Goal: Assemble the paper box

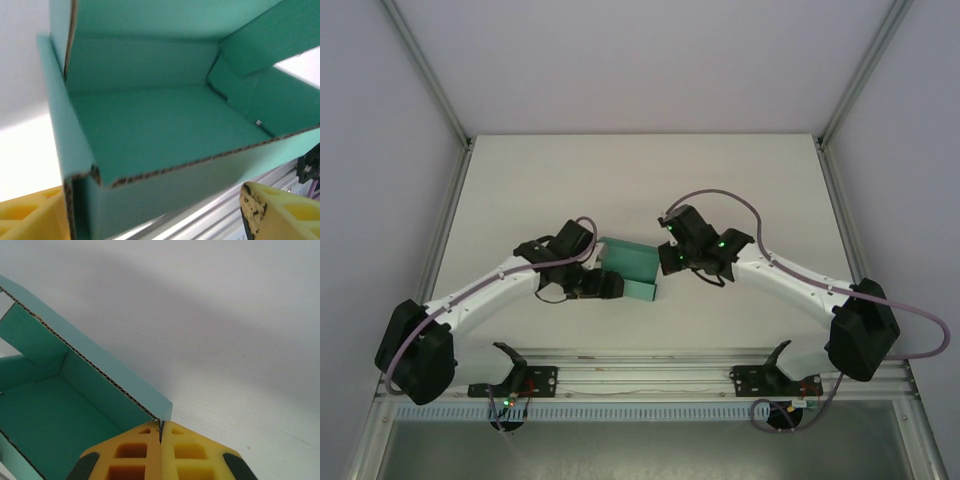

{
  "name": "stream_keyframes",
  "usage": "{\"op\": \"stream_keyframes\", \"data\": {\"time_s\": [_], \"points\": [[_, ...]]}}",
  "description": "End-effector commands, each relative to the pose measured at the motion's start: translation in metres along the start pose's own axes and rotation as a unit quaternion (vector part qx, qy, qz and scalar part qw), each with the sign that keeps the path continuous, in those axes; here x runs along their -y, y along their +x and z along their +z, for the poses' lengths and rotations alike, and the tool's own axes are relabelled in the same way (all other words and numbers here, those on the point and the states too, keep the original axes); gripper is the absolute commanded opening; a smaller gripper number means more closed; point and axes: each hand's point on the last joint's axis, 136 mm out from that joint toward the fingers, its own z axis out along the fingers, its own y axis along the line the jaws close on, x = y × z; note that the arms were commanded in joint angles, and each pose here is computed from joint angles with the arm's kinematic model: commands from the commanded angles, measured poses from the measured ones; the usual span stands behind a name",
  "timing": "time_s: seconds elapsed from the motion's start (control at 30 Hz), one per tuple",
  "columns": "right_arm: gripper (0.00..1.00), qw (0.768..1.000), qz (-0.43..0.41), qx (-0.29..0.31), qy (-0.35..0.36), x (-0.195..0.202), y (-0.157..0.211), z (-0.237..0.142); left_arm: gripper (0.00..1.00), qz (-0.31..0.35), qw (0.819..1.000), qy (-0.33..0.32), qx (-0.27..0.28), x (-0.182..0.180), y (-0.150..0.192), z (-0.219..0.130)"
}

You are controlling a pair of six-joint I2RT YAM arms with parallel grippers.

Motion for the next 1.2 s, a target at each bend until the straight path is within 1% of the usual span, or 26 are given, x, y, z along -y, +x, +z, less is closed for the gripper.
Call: {"op": "stream_keyframes", "data": {"time_s": [0.0,0.1,0.23,0.37,0.5,0.63,0.73,0.83,0.93,0.97,1.1,1.17], "points": [[0.0,1.0,-0.012,-0.01,-0.026,-0.01,0.004,0.002,0.78,0.021,0.998,0.028,0.058,0.021,-0.037,0.002],[0.0,0.999,-0.014,-0.02,-0.039,-0.016,0.004,0.0,0.75,0.018,0.997,0.028,0.063,0.026,-0.057,0.015],[0.0,0.999,-0.012,-0.032,-0.042,-0.018,0.005,0.0,0.73,0.023,0.997,0.033,0.064,0.031,-0.073,0.026],[0.0,0.999,-0.004,-0.038,-0.026,-0.013,0.005,0.003,0.72,0.025,0.998,0.031,0.054,0.032,-0.076,0.033],[0.0,1.0,0.013,-0.016,-0.02,-0.014,-0.009,0.002,0.71,0.032,0.998,0.031,0.048,0.032,-0.077,0.037],[0.0,0.999,0.024,-0.008,-0.022,-0.018,-0.021,-0.003,0.71,0.04,0.998,0.027,0.049,0.033,-0.083,0.04],[0.0,0.998,0.054,-0.01,-0.004,-0.01,-0.023,-0.004,0.71,0.044,0.998,0.034,0.044,0.035,-0.084,0.043],[0.0,0.996,0.088,-0.022,-0.002,-0.004,-0.022,0.0,0.71,0.045,0.998,0.031,0.038,0.033,-0.082,0.046],[0.0,0.991,0.132,-0.02,-0.005,0.002,-0.025,0.005,0.71,0.047,0.997,0.029,0.046,0.032,-0.084,0.047],[0.0,0.988,0.151,-0.017,-0.013,0.002,-0.028,0.006,0.71,0.047,0.997,0.026,0.049,0.03,-0.086,0.049],[0.0,0.982,0.181,-0.007,-0.06,-0.011,-0.037,0.005,0.68,0.049,0.997,0.033,0.057,0.032,-0.093,0.058],[0.0,0.979,0.192,-0.002,-0.067,-0.013,-0.041,0.005,0.66,0.052,0.996,0.042,0.064,0.033,-0.096,0.062]]}}
